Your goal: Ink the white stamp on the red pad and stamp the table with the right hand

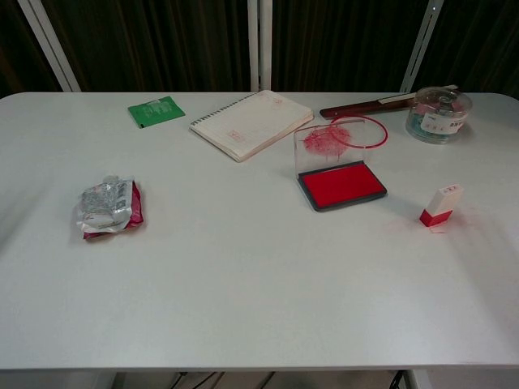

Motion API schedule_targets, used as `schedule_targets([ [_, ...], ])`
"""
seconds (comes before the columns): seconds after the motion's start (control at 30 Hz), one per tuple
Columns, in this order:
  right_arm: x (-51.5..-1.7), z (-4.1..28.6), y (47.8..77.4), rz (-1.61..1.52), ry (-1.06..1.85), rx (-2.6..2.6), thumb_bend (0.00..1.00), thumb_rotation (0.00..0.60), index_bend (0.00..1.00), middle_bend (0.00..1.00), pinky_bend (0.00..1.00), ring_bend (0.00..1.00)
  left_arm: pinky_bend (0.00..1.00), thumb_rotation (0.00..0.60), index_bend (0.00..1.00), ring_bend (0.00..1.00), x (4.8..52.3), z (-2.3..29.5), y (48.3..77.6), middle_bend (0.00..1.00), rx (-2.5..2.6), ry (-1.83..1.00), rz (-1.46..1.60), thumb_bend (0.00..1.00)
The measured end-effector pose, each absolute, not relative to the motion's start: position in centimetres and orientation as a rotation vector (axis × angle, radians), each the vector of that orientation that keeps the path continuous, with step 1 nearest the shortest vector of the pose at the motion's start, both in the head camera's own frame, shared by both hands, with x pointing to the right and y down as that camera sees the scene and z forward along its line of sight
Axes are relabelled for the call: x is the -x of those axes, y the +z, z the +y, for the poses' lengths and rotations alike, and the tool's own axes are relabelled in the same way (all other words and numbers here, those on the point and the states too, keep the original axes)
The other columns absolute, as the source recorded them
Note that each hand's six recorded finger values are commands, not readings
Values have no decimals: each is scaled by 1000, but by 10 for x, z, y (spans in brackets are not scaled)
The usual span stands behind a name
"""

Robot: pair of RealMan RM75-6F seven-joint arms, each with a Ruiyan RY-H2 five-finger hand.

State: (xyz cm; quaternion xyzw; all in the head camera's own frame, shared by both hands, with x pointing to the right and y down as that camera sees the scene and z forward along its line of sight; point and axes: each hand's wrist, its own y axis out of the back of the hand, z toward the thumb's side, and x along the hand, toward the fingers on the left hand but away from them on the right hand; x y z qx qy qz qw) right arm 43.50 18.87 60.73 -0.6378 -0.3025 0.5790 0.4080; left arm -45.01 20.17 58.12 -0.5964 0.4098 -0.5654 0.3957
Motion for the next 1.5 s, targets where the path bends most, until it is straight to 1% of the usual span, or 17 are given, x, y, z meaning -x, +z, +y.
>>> schedule_targets([
  [0.07,-432,185,612,-733,1459,1617,260,600,0,45,0,0,299,600,135,211,449,201,582,213,1514,-1429,1038,236],
  [0.23,-419,172,626,-657,1436,1643,261,600,1,116,0,0,299,600,135,211,452,200,583,213,1508,-1434,1041,236],
  [0.5,-378,152,665,-523,1380,1710,261,600,44,167,0,0,299,600,135,205,457,201,578,212,1495,-1431,1060,236],
  [0.7,-356,149,683,-493,1342,1734,261,600,62,186,0,0,299,600,135,193,462,201,580,200,1485,-1455,1062,236],
  [0.8,-349,151,690,-467,1338,1747,261,600,85,191,0,0,299,600,135,193,462,201,578,200,1479,-1450,1069,236],
  [0.97,-341,156,699,-440,1331,1760,262,600,95,204,0,0,298,600,135,193,463,200,573,200,1469,-1429,1093,229],
  [1.07,-339,155,701,-442,1324,1755,262,600,123,222,0,0,298,600,135,193,464,200,573,200,1469,-1430,1095,229],
  [1.23,-336,154,705,-452,1314,1745,262,600,236,248,0,0,298,600,135,189,463,200,575,200,1475,-1433,1089,228],
  [1.3,-335,152,709,-458,1309,1744,263,600,267,256,0,0,298,600,135,182,462,200,575,200,1472,-1429,1090,229],
  [1.5,-329,150,720,-471,1295,1744,263,600,317,270,0,3,298,600,135,180,465,200,573,200,1461,-1428,1100,228],
])
